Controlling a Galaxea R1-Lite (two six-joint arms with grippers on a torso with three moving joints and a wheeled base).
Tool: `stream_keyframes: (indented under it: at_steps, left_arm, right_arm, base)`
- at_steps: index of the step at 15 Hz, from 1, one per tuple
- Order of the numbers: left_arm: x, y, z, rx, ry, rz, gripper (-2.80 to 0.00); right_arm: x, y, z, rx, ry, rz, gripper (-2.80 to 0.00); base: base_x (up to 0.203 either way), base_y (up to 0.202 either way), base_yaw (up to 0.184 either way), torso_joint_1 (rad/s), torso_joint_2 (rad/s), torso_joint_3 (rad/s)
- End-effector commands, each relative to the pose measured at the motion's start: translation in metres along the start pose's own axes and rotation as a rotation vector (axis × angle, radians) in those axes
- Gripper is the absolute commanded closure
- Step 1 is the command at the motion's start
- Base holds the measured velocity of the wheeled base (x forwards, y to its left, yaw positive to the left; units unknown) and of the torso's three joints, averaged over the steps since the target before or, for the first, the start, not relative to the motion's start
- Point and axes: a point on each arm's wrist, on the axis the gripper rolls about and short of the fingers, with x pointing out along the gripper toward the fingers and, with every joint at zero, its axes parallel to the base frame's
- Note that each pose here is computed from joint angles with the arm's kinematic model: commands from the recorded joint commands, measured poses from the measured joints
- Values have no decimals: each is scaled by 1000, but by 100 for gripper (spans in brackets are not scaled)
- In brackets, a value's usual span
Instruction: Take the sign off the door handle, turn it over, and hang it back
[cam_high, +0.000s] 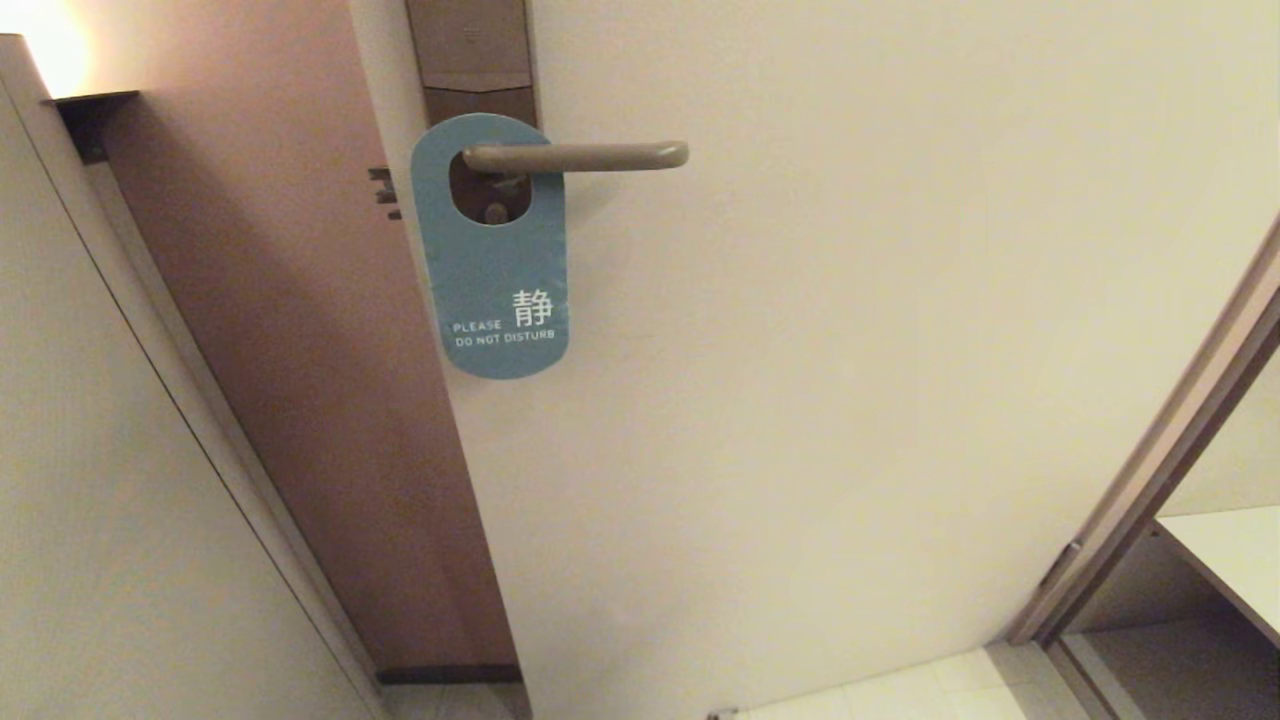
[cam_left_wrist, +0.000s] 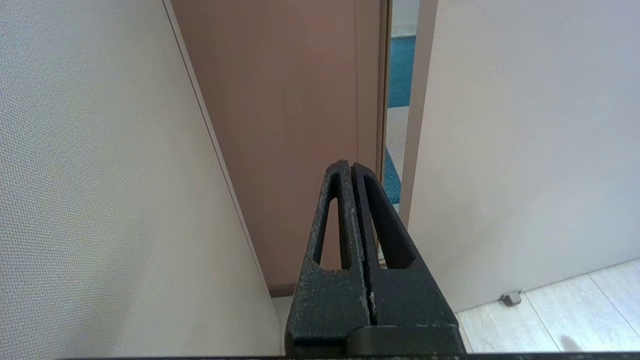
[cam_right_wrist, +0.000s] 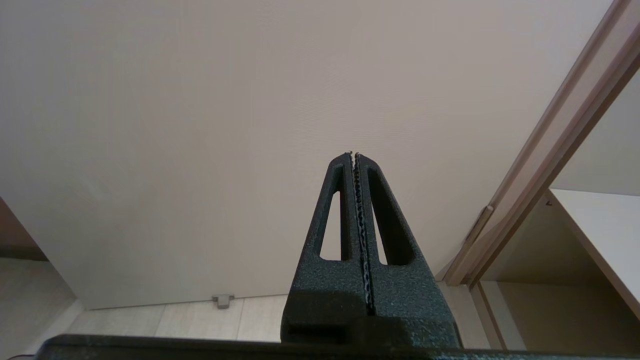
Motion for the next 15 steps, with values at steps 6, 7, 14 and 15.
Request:
stream_keyframes:
  at_steps: [6,7,14,15]
  left_arm:
    - [0,0,0,0,1,0,0]
    - [0,0,0,0,1,0,0]
    - [0,0,0,0,0,1,0]
    - [0,0,0,0,0,0,0]
  right_arm:
    - [0,0,0,-1,2,1,0]
    - [0,0,0,-1,2,0,0]
    - [0,0,0,-1,1,2,0]
    - [0,0,0,-1,2,1,0]
  base:
    - [0,0,0,0,0,0]
    - [0,0,0,0,0,0]
    - [0,0,0,0,0,0]
    - [0,0,0,0,0,0]
